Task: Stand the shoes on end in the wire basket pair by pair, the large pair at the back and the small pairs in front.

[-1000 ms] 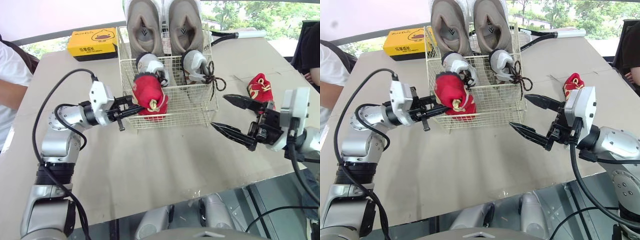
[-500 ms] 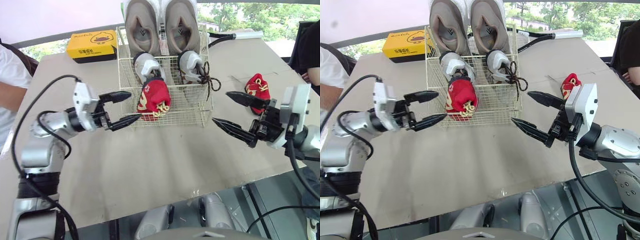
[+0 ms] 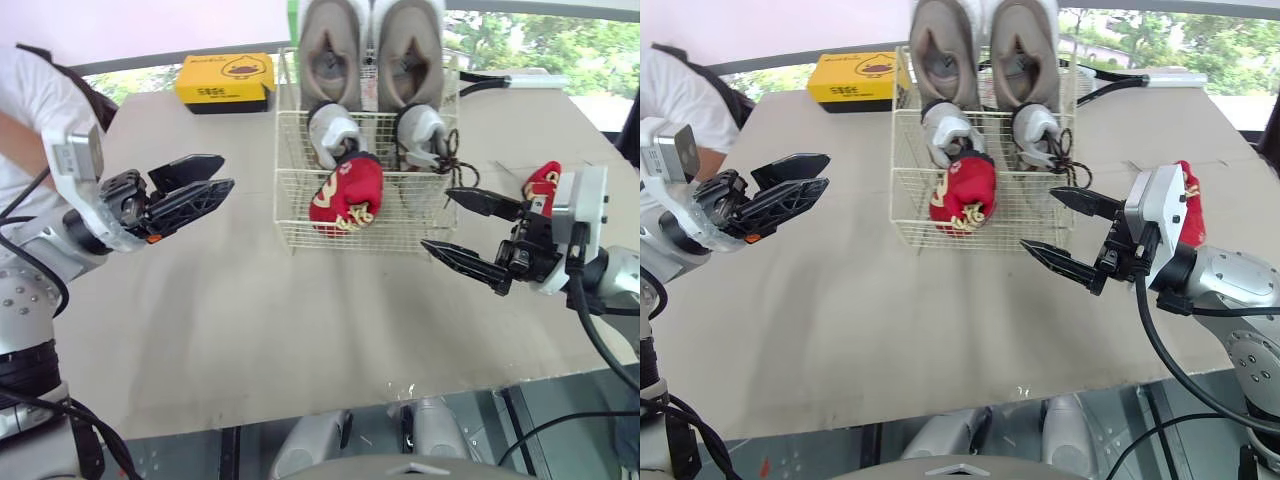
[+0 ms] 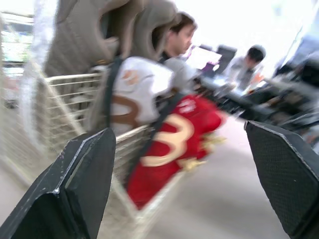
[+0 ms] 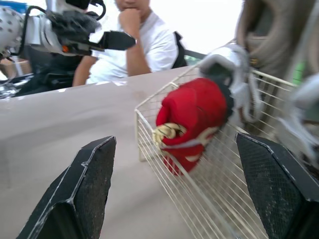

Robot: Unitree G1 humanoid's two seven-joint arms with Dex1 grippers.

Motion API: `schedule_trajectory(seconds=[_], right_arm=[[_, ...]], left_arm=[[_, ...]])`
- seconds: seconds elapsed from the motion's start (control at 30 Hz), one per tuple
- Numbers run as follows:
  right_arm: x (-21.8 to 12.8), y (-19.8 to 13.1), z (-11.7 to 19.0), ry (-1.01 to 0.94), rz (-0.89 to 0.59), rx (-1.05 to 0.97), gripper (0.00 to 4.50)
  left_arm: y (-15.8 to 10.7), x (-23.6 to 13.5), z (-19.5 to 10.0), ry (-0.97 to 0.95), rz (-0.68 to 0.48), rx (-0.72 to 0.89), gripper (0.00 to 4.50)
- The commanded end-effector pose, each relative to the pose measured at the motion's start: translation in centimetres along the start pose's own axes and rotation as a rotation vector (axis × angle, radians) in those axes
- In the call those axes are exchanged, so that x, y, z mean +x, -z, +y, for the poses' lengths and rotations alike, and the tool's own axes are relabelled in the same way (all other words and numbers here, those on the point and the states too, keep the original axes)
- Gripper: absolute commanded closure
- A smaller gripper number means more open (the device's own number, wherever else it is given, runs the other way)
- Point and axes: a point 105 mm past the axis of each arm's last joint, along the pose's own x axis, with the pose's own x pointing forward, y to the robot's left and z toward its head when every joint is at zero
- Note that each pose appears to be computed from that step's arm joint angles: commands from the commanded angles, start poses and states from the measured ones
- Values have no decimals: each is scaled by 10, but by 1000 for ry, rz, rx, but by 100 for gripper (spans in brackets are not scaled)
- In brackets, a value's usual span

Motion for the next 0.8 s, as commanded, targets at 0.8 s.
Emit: schedule_trajectory(seconds=[0.8], right_arm=[[-80,26,-29,475,218,96,81]], left_arm=[[65,56,-59,275,316,151,4]])
